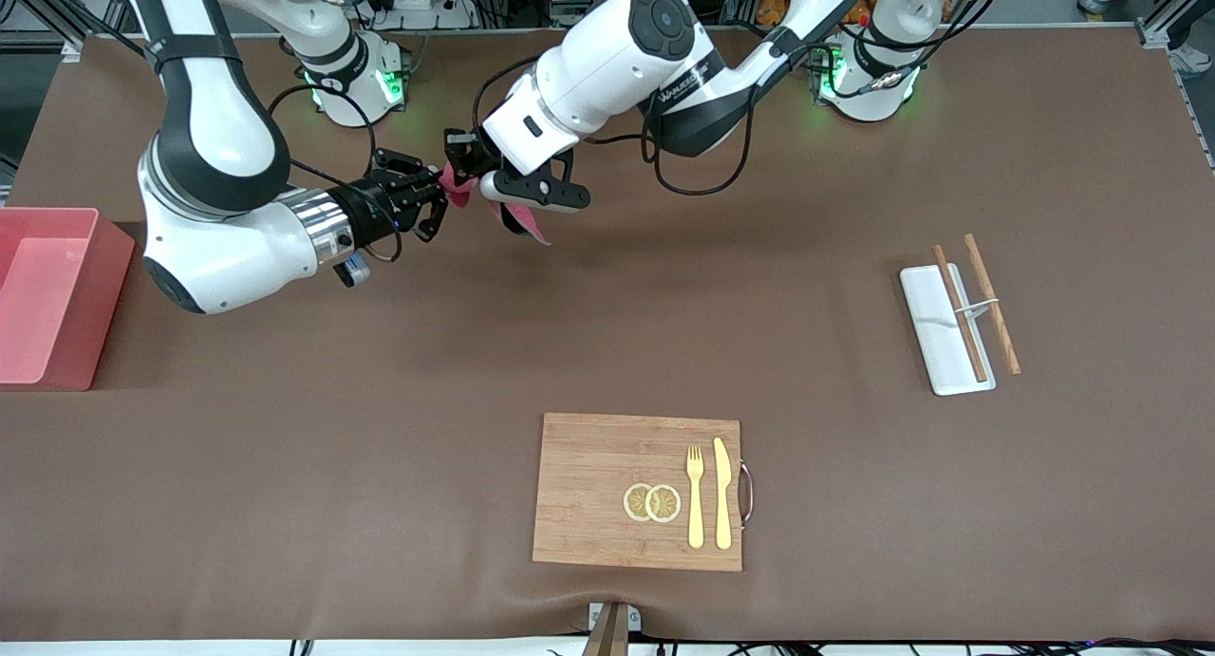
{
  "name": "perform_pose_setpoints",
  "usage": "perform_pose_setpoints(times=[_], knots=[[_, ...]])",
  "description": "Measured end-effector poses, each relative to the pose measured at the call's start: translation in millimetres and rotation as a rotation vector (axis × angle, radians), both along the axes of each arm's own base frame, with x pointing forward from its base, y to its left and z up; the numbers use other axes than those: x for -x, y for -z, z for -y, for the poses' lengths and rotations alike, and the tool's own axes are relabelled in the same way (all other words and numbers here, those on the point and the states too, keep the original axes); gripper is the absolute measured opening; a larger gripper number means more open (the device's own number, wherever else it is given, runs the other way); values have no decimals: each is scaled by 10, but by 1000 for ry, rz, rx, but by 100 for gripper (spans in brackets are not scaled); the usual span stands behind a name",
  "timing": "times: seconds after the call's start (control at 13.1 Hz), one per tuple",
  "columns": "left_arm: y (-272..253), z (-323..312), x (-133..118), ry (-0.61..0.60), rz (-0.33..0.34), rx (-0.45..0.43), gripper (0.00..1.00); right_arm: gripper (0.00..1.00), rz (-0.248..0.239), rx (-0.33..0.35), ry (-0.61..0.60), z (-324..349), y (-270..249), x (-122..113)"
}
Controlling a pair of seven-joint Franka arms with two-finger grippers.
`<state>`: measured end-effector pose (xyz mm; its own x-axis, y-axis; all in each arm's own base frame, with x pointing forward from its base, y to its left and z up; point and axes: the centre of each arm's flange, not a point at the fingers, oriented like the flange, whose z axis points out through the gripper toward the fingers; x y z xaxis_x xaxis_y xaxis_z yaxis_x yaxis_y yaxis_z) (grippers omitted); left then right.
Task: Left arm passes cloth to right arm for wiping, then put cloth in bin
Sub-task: 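Close the right gripper on the cloth beside the left gripper, then open the left gripper and withdraw while the right gripper carries the cloth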
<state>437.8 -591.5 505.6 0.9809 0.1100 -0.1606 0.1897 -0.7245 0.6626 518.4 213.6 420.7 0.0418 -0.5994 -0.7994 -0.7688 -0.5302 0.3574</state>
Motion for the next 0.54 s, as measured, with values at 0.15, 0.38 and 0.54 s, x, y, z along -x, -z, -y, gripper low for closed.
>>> perform_pose_setpoints(times=[0.15,0.38,0.54], knots=[[1,-1,-2,0,2,-1,4,3,16,-13,-3,32,-11,-20],[-4,-4,-8,11,35,-18,10,3,44,-36,-1,129,-29,-69],[-32,-21,-39,15,70,-30,33,3,88,-60,-23,153,-22,-88]])
